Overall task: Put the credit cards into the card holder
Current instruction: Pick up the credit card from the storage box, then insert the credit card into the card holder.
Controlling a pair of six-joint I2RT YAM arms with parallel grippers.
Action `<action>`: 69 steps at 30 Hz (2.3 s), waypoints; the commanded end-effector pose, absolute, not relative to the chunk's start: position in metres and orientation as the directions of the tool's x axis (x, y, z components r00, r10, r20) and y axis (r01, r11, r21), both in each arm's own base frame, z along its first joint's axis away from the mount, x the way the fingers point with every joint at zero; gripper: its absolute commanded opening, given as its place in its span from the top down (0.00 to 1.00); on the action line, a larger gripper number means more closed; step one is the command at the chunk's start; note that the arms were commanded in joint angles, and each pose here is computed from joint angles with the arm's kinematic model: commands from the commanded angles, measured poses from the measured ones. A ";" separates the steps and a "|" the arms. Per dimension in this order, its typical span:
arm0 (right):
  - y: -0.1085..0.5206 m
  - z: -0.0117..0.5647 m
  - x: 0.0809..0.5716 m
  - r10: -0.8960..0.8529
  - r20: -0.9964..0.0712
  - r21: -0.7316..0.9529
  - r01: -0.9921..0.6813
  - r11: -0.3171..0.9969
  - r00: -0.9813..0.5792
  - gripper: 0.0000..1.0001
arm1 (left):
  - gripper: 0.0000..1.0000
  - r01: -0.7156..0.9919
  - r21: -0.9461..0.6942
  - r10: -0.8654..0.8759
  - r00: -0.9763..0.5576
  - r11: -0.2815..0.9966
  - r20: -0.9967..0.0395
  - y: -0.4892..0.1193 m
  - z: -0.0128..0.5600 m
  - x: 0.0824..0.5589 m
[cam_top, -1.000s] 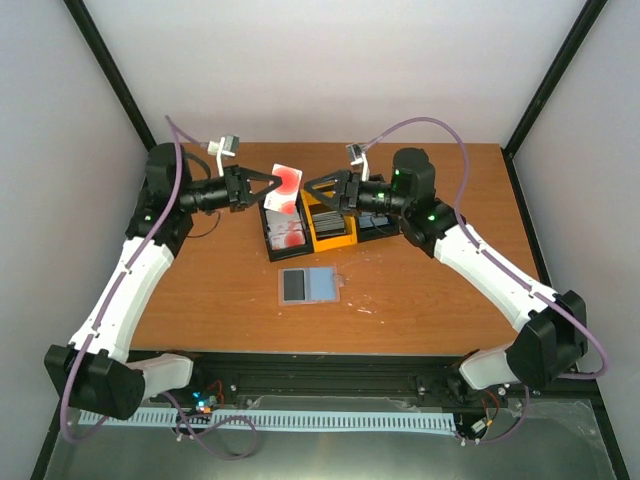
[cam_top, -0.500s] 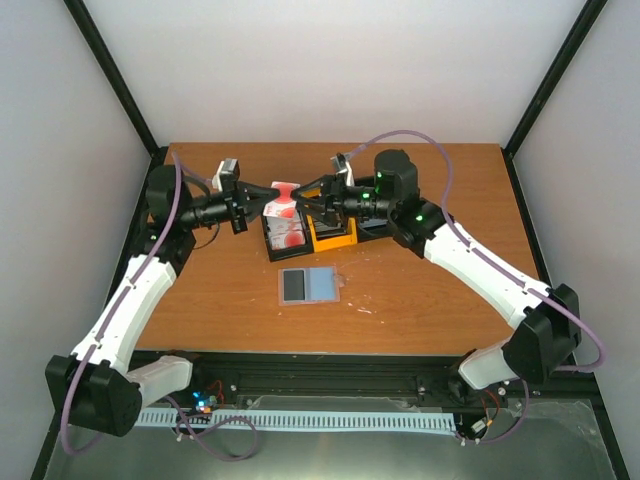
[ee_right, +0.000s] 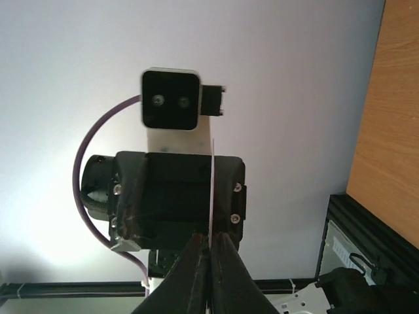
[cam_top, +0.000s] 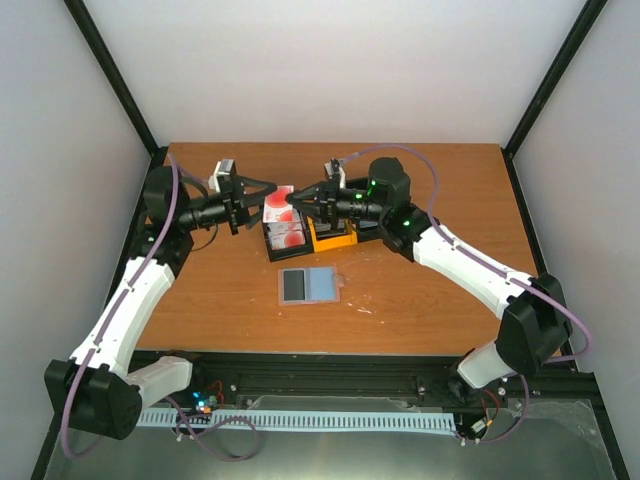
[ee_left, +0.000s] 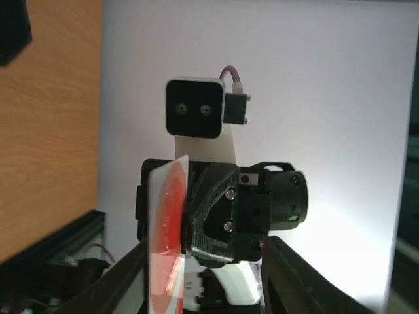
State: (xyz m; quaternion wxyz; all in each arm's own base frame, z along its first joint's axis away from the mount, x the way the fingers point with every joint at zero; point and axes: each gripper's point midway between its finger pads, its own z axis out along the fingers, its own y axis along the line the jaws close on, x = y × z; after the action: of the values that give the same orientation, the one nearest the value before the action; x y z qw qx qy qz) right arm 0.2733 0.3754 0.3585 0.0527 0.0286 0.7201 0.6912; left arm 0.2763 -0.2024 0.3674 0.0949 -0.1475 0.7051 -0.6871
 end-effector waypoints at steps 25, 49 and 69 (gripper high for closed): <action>0.297 0.287 0.274 0.174 -0.364 0.878 -0.275 0.391 -0.915 0.32 | 0.99 0.182 -0.933 -0.372 -0.880 0.312 -0.296 -0.186 0.308 0.276; 0.248 0.118 0.266 0.043 -0.366 0.648 -0.221 0.729 -0.930 0.35 | 0.99 0.037 -0.808 -0.324 -0.905 0.589 -0.277 -0.235 0.098 0.262; 0.265 0.059 0.270 0.058 -0.171 0.681 -0.076 0.728 -0.984 0.37 | 0.99 0.142 -0.770 -0.203 -0.921 0.622 -0.334 -0.246 0.059 0.266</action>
State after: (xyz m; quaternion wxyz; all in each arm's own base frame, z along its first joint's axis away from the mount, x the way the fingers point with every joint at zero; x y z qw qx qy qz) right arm 0.2671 0.2582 0.0613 0.0947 -0.0071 0.9274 0.3617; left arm 0.2632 -0.2367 0.0512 0.1777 -0.0595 0.8863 -0.4234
